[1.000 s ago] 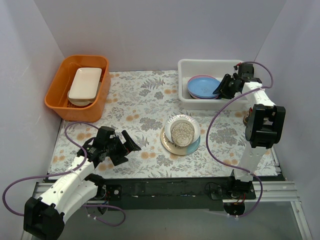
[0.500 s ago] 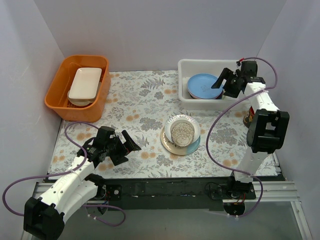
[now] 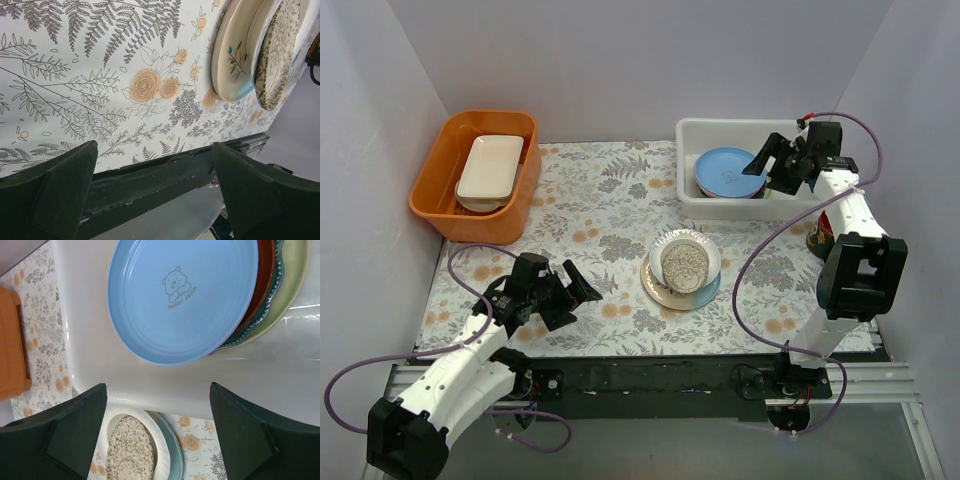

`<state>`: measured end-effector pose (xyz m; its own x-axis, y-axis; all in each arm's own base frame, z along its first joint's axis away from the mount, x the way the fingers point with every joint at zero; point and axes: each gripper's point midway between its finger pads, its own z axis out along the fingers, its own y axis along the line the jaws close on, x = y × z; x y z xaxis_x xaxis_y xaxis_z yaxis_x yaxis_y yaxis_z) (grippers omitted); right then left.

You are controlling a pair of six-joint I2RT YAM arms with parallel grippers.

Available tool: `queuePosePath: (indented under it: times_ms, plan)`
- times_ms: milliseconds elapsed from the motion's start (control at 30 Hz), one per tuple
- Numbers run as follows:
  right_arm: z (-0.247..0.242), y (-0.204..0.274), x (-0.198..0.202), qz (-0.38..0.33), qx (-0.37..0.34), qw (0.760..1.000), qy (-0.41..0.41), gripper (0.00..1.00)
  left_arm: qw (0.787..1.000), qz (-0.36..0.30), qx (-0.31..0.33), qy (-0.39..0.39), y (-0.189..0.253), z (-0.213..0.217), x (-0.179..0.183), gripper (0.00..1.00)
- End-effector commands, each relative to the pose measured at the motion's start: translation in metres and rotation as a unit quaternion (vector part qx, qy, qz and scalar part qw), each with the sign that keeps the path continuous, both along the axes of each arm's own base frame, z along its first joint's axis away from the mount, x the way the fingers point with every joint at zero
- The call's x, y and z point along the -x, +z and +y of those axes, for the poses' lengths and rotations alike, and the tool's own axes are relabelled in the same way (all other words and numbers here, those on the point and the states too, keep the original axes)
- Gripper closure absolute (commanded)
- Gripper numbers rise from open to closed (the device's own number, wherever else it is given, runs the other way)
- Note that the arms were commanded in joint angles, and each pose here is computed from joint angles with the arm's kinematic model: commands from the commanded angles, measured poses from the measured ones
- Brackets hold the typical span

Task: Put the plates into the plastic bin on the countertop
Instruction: Pick up the plate at the center of the board.

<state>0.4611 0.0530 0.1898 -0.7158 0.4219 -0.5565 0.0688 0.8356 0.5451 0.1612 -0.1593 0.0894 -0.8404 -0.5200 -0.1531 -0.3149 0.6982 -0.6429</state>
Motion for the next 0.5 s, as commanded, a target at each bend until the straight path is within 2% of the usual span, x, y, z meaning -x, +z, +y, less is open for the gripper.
queuePosePath:
  times_ms: [0, 267, 467]
  plan:
    - [0.016, 0.025, 0.017, -0.029, -0.012, 0.999, 0.025, 0.10, 1.000, -0.010, 0.011, -0.006, 0.007, -0.003, 0.000, 0.02]
    - [0.053, 0.029, 0.054, -0.030, -0.018, 0.997, 0.069, 0.11, 1.000, -0.008, 0.009, -0.007, 0.006, -0.004, -0.002, 0.02]
    - [0.076, 0.009, 0.091, -0.010, -0.034, 0.995, 0.096, 0.13, 1.000, -0.006, 0.009, -0.010, 0.004, -0.005, -0.004, 0.02]
